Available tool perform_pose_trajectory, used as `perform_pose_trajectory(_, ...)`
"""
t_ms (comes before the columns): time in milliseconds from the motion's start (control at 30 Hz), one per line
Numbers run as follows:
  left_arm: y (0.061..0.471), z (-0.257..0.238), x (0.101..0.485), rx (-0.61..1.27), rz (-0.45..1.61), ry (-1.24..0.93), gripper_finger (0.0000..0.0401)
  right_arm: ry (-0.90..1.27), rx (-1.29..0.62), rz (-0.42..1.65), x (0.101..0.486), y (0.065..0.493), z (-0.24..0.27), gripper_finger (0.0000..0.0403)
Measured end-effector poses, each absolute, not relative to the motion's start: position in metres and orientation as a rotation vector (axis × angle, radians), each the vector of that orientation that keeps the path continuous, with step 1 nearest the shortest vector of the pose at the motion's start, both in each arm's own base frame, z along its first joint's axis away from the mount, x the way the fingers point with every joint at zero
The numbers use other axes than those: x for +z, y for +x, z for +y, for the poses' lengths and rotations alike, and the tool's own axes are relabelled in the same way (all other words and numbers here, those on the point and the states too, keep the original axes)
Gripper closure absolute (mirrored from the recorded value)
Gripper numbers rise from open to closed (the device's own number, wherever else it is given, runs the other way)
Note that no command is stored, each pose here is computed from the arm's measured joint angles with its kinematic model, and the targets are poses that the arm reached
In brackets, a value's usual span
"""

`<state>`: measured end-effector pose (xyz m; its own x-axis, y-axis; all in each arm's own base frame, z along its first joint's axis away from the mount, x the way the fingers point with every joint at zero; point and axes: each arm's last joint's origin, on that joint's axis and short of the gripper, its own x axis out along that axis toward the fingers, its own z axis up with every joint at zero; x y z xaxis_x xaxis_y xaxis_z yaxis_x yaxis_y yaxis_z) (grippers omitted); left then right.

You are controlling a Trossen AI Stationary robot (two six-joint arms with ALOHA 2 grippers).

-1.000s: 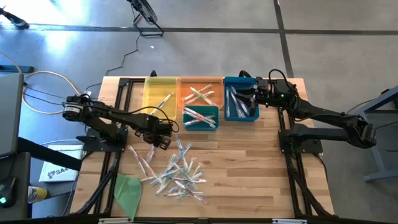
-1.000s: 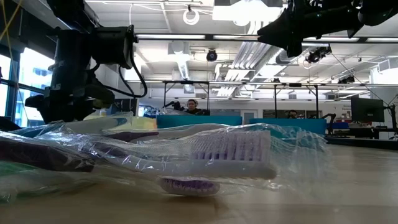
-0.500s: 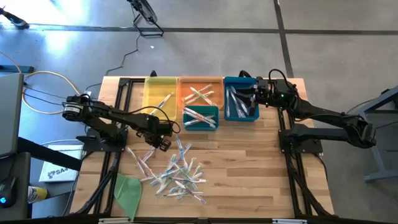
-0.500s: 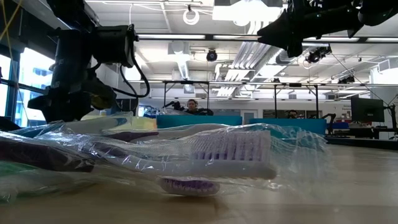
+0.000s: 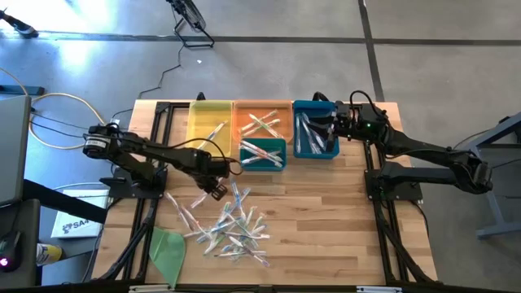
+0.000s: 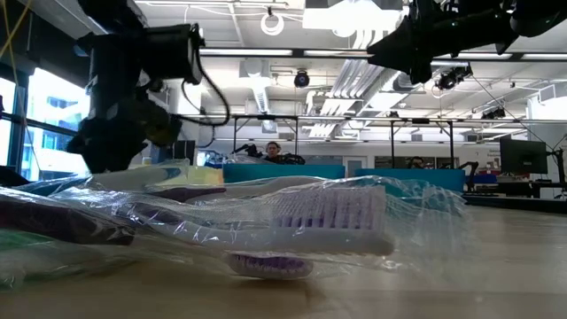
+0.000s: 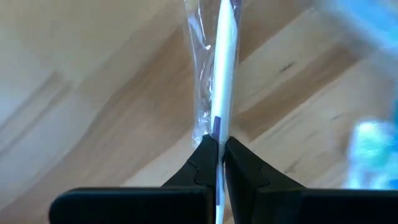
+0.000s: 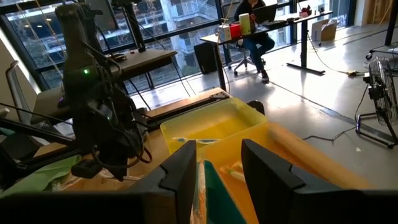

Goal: Pick & Place Toothbrushes
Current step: Put the purple toothbrush into the blue bin

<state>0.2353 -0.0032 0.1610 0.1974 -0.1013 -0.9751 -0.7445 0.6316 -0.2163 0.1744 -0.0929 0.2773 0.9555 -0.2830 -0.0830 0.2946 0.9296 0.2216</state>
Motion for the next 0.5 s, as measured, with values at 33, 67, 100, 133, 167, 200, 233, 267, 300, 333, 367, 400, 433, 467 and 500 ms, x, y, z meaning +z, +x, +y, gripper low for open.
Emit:
perform_pose_trajectory(33, 0.238, -0.003, 0.164, 0.511, 1.307, -0.793, 0.0394, 0.235, -0.296, 0.052, 0.277, 0.174, -0.093, 0.0283)
perform_pose_trajectory(67, 0.240, -0.003, 0.167, 0.499, 1.299, -0.779, 0.0394, 0.235, -0.296, 0.052, 0.277, 0.174, -0.093, 0.0283)
perform_pose_trajectory(100, 0.243, -0.003, 0.171, 0.490, 1.288, -0.764, 0.0394, 0.235, -0.296, 0.052, 0.277, 0.174, -0.093, 0.0283)
perform_pose_trajectory(133, 0.246, -0.002, 0.174, 0.485, 1.272, -0.749, 0.0394, 0.235, -0.296, 0.052, 0.277, 0.174, -0.093, 0.0283)
perform_pose_trajectory(167, 0.249, -0.002, 0.179, 0.474, 1.255, -0.733, 0.0394, 0.235, -0.296, 0.052, 0.277, 0.174, -0.093, 0.0283)
perform_pose_trajectory(200, 0.251, -0.002, 0.183, 0.463, 1.240, -0.719, 0.0394, 0.235, -0.296, 0.052, 0.277, 0.174, -0.093, 0.0283)
perform_pose_trajectory(233, 0.254, -0.002, 0.187, 0.452, 1.227, -0.706, 0.0394, 0.235, -0.296, 0.052, 0.277, 0.174, -0.093, 0.0283)
perform_pose_trajectory(267, 0.256, -0.002, 0.191, 0.441, 1.214, -0.692, 0.0394, 0.235, -0.296, 0.052, 0.277, 0.174, -0.093, 0.0283)
perform_pose_trajectory(300, 0.259, -0.001, 0.195, 0.431, 1.200, -0.680, 0.0394, 0.235, -0.296, 0.052, 0.277, 0.174, -0.093, 0.0283)
perform_pose_trajectory(333, 0.262, -0.001, 0.199, 0.422, 1.185, -0.666, 0.0394, 0.235, -0.296, 0.052, 0.277, 0.174, -0.093, 0.0283)
perform_pose_trajectory(367, 0.264, -0.001, 0.203, 0.416, 1.170, -0.655, 0.0394, 0.235, -0.296, 0.052, 0.277, 0.174, -0.093, 0.0283)
perform_pose_trajectory(400, 0.266, -0.001, 0.207, 0.413, 1.153, -0.641, 0.0394, 0.235, -0.296, 0.052, 0.277, 0.174, -0.093, 0.0283)
perform_pose_trajectory(433, 0.268, 0.000, 0.211, 0.409, 1.142, -0.625, 0.0394, 0.235, -0.296, 0.052, 0.277, 0.174, -0.093, 0.0283)
perform_pose_trajectory(467, 0.270, 0.000, 0.216, 0.406, 1.130, -0.610, 0.0394, 0.235, -0.296, 0.052, 0.277, 0.174, -0.093, 0.0283)
perform_pose_trajectory(500, 0.272, 0.000, 0.220, 0.405, 1.119, -0.592, 0.0394, 0.235, -0.296, 0.052, 0.277, 0.174, -0.093, 0.0283)
